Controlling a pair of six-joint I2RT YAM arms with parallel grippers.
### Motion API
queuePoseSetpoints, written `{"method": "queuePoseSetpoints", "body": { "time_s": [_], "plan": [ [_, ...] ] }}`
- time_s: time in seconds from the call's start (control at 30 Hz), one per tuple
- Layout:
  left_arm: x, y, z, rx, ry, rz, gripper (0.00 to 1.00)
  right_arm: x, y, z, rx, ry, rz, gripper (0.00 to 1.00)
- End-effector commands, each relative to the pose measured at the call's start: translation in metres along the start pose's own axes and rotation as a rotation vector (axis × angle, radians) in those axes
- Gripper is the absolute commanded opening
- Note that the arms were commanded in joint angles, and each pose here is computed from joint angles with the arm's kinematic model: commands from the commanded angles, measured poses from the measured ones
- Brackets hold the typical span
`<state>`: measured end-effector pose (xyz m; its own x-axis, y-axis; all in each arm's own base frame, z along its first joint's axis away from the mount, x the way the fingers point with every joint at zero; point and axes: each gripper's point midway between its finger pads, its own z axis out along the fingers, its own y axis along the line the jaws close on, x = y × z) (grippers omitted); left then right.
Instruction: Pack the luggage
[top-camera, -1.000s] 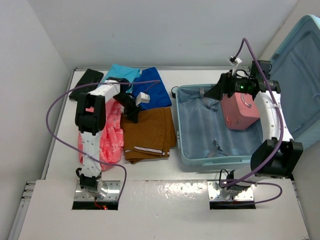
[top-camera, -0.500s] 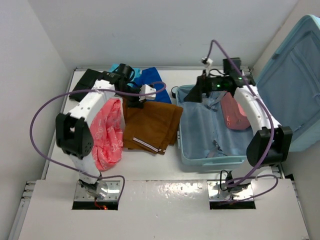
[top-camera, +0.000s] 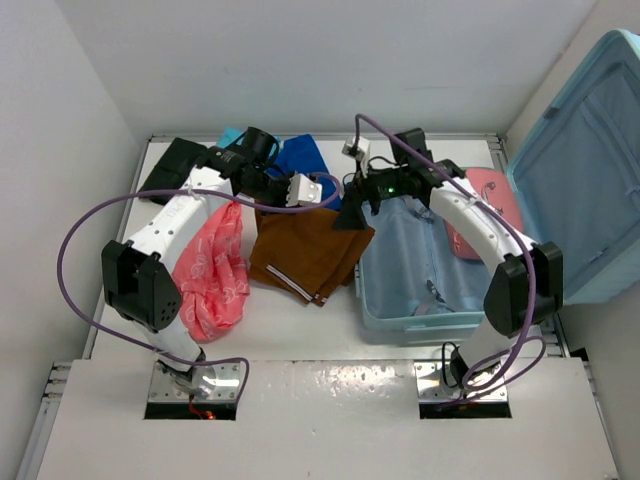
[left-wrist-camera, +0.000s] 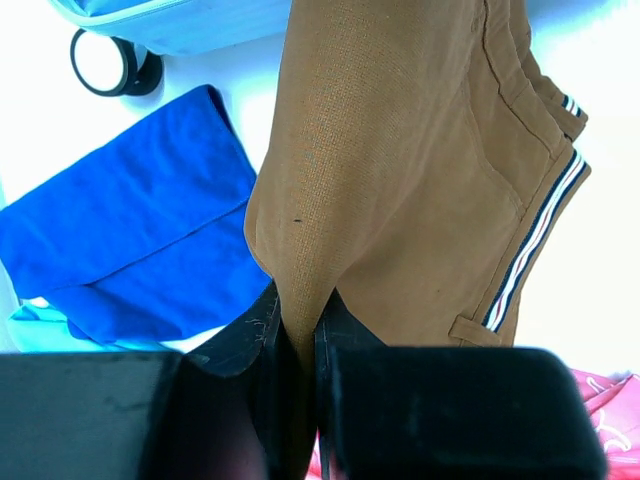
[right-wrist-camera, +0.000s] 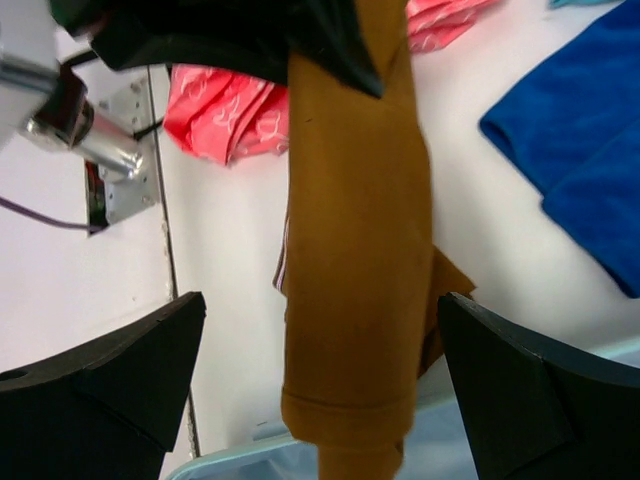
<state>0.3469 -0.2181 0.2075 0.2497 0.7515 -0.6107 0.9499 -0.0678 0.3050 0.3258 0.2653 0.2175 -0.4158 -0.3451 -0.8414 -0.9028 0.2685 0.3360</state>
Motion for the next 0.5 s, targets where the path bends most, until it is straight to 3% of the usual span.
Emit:
{"method": "queuePoseSetpoints", "body": {
  "time_s": [0.0, 0.3, 0.4, 0.43, 0.47],
  "plan": [
    [-0.034, 0.007, -0.007, -0.014, -0.121, 0.026, 0.0, 0.004, 0.01, 0.012, -0.005, 0.021, -0.083, 0.99],
    [-0.047, 0.007, -0.011, -0.009, -0.168, 0.002, 0.0, 0.001, -0.008, 0.052, 0.03, 0.01, -0.053, 0.99],
    [-0.049, 0.007, -0.014, -0.016, -0.171, 0.007, 0.0, -0.001, -0.012, 0.065, 0.049, 0.02, -0.059, 0.9],
    [-0.05, 0.006, -0.014, -0.012, -0.18, 0.008, 0.0, -0.002, -0.013, 0.069, 0.06, 0.023, -0.062, 0.85],
    [-0.05, 0.006, -0.014, -0.012, -0.18, 0.008, 0.0, -0.002, -0.016, 0.071, 0.071, 0.022, -0.059, 0.73]
  ]
}}
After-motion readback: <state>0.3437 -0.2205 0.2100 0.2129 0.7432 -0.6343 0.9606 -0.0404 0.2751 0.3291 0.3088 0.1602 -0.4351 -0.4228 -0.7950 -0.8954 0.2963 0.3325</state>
